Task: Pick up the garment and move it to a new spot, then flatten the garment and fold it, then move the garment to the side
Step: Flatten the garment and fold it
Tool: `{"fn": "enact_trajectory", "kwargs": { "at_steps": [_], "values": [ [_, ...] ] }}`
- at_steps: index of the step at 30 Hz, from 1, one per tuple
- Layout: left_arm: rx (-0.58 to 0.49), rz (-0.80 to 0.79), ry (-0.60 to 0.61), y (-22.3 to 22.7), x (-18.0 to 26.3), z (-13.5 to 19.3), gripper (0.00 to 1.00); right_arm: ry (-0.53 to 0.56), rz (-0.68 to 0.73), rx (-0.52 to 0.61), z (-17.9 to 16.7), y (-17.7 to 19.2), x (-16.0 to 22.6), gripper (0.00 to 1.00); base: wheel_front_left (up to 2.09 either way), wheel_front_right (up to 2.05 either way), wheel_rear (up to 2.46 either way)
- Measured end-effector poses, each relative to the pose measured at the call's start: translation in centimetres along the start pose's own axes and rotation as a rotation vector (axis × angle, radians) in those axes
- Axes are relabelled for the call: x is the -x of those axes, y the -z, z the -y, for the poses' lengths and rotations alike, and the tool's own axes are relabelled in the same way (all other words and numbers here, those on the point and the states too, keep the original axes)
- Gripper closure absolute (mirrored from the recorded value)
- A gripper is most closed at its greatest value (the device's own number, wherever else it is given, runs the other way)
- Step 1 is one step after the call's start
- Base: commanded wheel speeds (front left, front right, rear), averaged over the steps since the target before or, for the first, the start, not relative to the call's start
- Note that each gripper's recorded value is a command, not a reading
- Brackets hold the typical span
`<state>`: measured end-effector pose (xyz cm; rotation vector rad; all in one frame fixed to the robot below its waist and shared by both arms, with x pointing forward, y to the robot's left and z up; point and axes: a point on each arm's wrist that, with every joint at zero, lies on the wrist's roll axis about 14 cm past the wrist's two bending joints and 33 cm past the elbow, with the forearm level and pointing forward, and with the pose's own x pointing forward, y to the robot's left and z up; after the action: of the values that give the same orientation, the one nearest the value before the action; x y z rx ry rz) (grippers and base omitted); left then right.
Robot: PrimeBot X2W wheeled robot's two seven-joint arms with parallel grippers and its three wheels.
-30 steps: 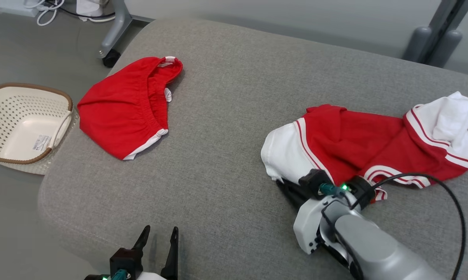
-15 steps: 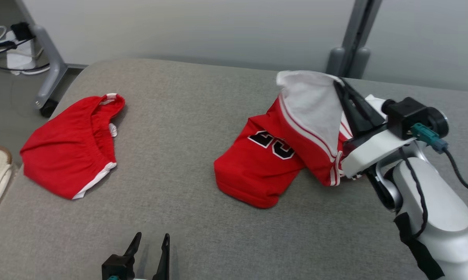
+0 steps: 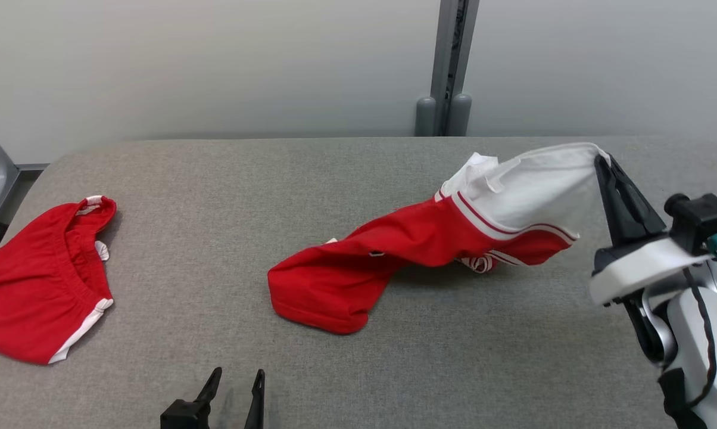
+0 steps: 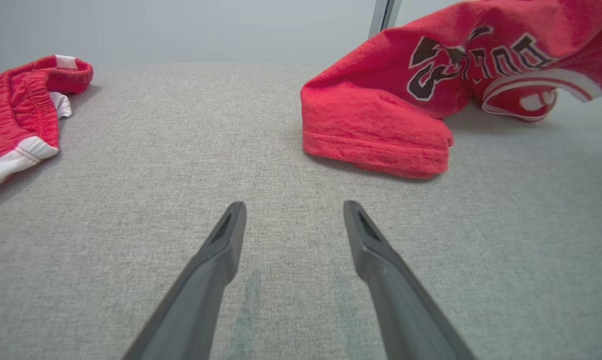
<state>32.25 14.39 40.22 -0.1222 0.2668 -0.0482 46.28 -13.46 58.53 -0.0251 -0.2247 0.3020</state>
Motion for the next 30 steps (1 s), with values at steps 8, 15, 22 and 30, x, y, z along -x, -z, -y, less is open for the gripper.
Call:
{"fn": "enact_trajectory", "kwargs": {
  "at_steps": [8, 15, 22, 30],
  "values": [
    [-0.002, -0.013, 0.021, 0.3, -0.4, 0.6, 0.00, 0.121, -0.170, -0.001, 3.7, 5.8, 5.8, 1.00, 0.00, 0.00, 0.00],
    [-0.007, -0.017, 0.031, 0.4, -0.7, 0.9, 0.00, 0.265, -0.265, 0.058, 8.3, 8.0, 9.8, 1.00, 0.00, 0.00, 0.00],
    [-0.014, -0.011, 0.041, 0.1, -0.8, 1.2, 0.00, 0.360, -0.333, 0.059, 9.8, 9.8, 12.2, 0.00, 0.00, 0.00, 0.00],
    [-0.010, 0.006, 0.054, -0.5, -1.3, 1.6, 0.00, 0.377, -0.273, 0.019, 8.3, 8.8, 11.6, 0.00, 0.00, 0.00, 0.00]
  ]
}}
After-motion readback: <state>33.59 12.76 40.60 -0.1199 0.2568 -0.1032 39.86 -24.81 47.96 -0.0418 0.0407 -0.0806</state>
